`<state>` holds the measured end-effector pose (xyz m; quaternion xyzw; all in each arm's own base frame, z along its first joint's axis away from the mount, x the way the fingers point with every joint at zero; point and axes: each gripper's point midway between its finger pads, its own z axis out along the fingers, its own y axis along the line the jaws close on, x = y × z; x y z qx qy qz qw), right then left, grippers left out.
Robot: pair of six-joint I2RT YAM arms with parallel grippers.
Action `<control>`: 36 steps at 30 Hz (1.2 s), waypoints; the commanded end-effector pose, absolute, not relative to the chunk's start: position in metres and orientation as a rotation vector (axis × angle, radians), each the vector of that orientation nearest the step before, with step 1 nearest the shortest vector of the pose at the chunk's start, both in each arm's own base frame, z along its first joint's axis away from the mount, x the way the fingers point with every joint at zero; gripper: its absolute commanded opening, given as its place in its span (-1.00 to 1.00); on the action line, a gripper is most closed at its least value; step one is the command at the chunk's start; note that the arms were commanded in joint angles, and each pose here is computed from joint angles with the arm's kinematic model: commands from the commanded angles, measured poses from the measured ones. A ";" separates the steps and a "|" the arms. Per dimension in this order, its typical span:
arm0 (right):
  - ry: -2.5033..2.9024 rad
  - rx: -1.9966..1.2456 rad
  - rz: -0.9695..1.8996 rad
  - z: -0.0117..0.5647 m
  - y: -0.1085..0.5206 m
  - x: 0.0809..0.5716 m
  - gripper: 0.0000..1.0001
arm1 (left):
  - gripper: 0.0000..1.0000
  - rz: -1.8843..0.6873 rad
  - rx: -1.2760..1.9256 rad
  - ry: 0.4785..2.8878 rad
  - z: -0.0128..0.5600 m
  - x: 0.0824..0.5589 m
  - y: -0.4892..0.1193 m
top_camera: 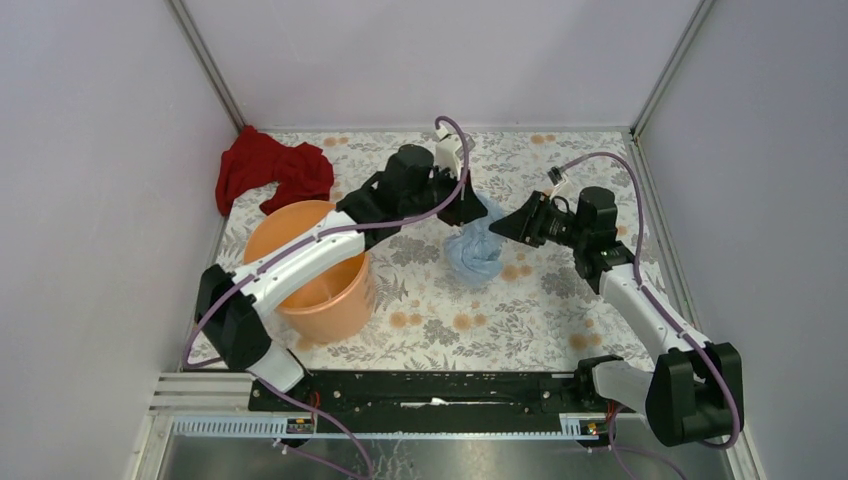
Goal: Put the trash bags into the trash bin
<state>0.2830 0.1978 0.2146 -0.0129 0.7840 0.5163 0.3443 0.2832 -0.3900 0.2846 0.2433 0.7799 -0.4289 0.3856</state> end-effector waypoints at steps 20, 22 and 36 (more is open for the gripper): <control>2.202 -0.058 0.842 0.212 0.154 0.298 0.53 | -1.00 -1.065 0.544 1.842 0.352 0.285 -0.325; 2.219 -0.070 0.838 0.211 0.153 0.292 0.77 | -1.00 -1.040 0.485 1.848 0.356 0.292 -0.316; 2.306 -0.111 1.276 0.148 0.221 0.240 0.99 | -1.00 -1.359 0.308 1.935 0.342 0.290 -0.348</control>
